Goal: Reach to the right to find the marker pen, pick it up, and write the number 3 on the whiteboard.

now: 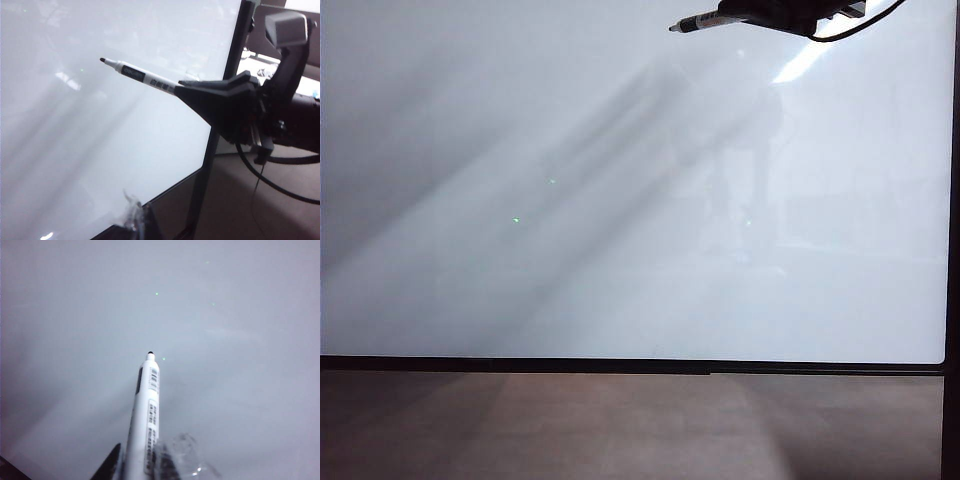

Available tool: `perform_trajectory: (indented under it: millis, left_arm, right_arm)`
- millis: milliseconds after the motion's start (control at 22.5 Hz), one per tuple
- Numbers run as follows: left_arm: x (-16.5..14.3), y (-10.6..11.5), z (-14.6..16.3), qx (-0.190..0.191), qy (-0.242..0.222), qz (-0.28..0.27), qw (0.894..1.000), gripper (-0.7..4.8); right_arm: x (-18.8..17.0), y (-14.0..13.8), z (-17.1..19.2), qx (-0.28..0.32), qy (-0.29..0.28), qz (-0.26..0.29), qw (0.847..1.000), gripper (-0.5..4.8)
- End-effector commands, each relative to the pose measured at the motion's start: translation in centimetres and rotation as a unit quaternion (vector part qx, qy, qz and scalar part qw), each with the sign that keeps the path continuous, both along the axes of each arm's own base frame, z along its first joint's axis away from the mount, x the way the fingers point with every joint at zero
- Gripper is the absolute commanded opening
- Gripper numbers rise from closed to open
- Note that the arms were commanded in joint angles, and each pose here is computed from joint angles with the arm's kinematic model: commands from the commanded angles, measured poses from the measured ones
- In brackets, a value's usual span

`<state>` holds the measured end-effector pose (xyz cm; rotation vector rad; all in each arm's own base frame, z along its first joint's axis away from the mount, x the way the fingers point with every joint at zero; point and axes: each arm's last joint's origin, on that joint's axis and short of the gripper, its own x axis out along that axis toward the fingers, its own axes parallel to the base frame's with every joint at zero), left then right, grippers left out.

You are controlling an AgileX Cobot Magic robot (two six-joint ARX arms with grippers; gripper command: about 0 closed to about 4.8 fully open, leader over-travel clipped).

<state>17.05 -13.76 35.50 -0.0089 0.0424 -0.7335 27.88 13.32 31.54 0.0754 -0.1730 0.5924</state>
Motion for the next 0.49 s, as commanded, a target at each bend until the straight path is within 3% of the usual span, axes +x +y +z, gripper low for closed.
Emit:
perform_trajectory:
  millis: [45, 490]
  left_arm:
    - [-0.03, 0.06, 0.11, 0.002, -0.006, 0.0, 1.0, -0.05]
    - [0.02, 0.13, 0.11, 0.001, -0.006, 0.002, 1.0, -0.05]
  right_arm:
    - [0.05, 0.09, -0.01, -0.004, 0.007, 0.0, 1.0, 0.52]
    - [0.3, 0.17, -0.16, -0.014, -0.007, -0.007, 1.0, 0.52]
